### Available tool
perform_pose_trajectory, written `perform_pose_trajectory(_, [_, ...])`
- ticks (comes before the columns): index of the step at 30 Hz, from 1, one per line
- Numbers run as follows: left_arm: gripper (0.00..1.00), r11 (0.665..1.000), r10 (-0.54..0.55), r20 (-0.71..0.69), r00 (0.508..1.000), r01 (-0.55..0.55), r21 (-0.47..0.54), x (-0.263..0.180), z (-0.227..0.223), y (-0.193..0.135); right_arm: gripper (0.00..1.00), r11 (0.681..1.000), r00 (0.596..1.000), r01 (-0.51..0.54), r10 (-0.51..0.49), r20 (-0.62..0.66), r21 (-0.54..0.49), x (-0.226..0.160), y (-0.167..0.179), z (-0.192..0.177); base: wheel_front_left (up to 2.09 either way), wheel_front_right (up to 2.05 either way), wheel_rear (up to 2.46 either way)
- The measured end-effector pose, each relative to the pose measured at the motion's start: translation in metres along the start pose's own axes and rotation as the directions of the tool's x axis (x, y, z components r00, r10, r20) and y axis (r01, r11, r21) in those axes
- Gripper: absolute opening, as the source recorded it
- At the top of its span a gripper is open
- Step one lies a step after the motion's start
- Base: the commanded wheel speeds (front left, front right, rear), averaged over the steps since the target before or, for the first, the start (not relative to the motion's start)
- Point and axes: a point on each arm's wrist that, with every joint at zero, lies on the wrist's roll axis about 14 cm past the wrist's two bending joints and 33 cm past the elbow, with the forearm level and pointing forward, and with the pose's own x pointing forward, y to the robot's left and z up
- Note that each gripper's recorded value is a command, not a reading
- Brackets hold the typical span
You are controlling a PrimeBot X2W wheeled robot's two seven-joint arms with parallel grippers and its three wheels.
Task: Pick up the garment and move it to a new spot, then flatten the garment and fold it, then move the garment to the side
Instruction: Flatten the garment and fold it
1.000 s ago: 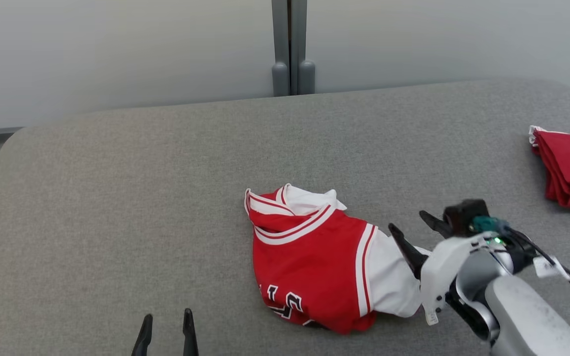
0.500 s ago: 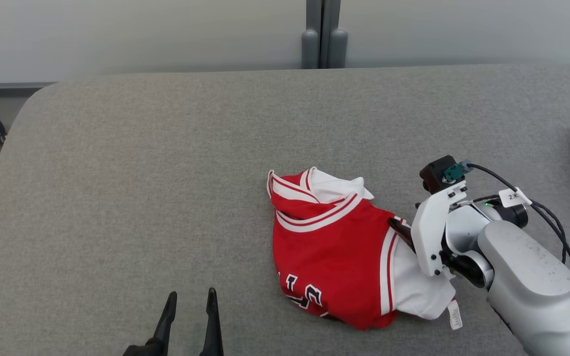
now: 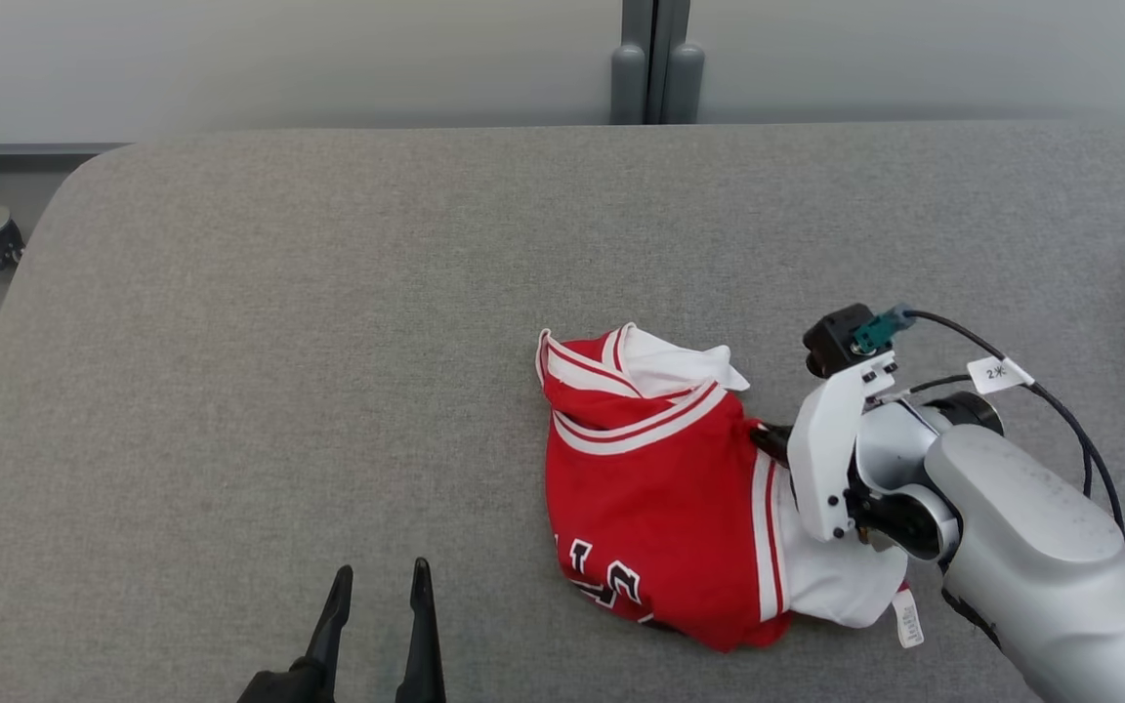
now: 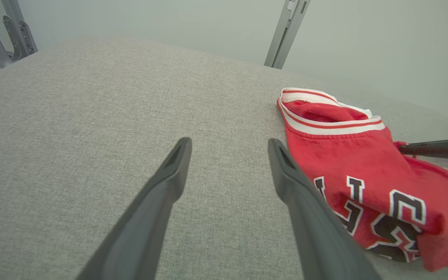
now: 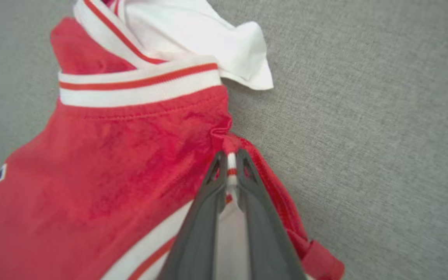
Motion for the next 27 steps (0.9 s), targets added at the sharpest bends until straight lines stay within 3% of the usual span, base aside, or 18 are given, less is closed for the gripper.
perform_pose_trajectory(6, [1.00,1.000,-0.013,0.003,1.000,0.013,-0.001,0.001,0.001,-0.004,0.00,0.994,0.980,-0.103,0.096,0.177,0.031,-0.014,0.025,0.050,0.00,0.00,0.00])
perform_pose_trajectory(12, [1.00,1.000,-0.027,0.018,0.999,0.027,0.001,0.000,0.005,-0.007,0.00,0.976,0.922,-0.216,0.210,0.325,-0.016,-0.044,0.062,0.098,0.00,0.00,0.00])
perform_pose_trajectory(27, [1.00,0.997,-0.066,0.054,0.996,0.068,-0.029,-0.014,0.013,-0.021,0.00,0.860,0.668,-0.461,0.498,0.554,-0.218,-0.138,0.193,0.200,0.00,0.00,0.00])
